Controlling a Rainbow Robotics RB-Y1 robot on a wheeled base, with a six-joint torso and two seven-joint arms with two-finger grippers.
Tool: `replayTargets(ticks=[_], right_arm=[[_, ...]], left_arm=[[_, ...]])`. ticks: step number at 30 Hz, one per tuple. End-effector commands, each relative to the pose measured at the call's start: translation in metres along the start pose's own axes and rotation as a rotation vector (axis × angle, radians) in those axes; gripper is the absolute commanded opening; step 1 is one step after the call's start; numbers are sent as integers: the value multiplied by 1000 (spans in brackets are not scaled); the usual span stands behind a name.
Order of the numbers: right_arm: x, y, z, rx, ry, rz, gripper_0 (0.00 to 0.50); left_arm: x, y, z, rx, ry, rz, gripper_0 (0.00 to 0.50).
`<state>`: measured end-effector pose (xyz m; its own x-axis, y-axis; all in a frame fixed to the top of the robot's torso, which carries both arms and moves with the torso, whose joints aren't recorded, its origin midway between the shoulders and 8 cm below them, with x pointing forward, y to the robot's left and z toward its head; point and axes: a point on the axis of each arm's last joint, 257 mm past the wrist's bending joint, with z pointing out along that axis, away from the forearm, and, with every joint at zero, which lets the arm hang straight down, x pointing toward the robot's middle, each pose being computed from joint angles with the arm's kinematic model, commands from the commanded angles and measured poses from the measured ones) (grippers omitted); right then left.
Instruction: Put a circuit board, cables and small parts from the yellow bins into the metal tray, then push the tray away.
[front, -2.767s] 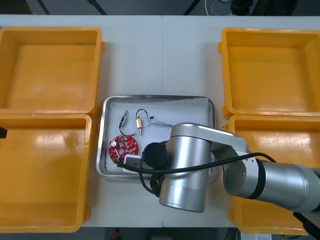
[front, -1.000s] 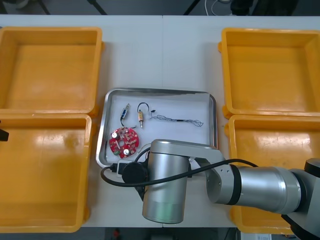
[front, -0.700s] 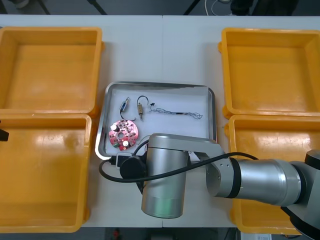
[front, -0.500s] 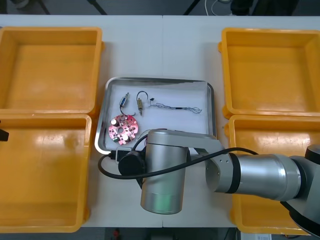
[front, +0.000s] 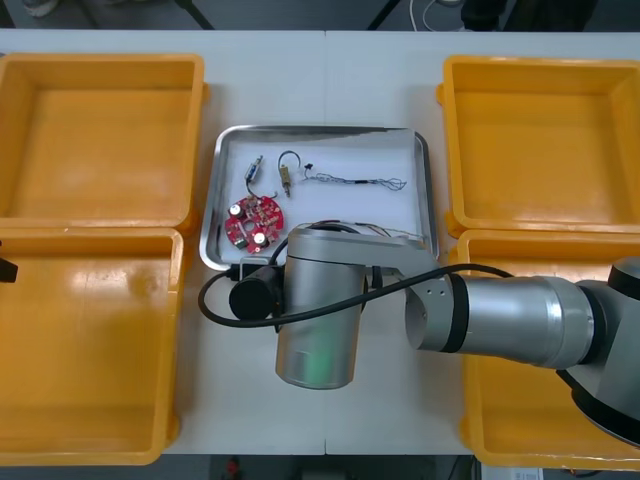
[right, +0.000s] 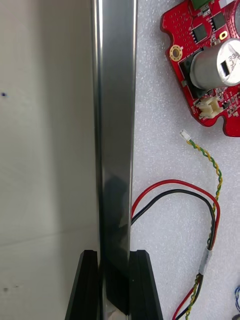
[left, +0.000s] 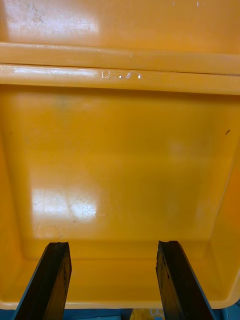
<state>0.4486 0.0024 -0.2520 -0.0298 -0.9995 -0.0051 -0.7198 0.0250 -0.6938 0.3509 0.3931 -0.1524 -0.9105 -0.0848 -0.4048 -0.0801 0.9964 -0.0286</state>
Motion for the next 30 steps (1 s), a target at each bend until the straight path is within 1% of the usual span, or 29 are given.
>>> replayTargets(ticks=[1,3,5,9,12,15,17,20,24,30], right_arm=[[-17,-41,-9,82,-21,-37,0],[-18,-49,-8,97,-21,-33,0],[-18,-61,-6,120,-12,-31,0],[-17,-77,-2,138,-2,-14,0],[-20,-91,-1,146,-2,7,0],[-26,-105,1,154,-18,36,0],[-31,-118,6,165,-43,53,0],[-35,-130,11,183,-58,52,0],[-38,-143,12,206,-63,41,0],[-36,-153,18,223,-57,27,0]], left_arm=[[-1,2,-6,-9,-25,105,500],[-1,2,-6,-9,-25,105,500],[-1,2,-6,-9,-25,105,500],[-1,2,-6,-9,-25,105,500],[-1,2,-6,-9,-25,105,500],[-1,2,-6,-9,-25,105,500],[-1,2,-6,-9,-25,105,500],[-1,2,-6,-9,-25,105,500],[-1,2,-6,-9,-25,105,500],[-1,2,-6,-9,-25,105,500]])
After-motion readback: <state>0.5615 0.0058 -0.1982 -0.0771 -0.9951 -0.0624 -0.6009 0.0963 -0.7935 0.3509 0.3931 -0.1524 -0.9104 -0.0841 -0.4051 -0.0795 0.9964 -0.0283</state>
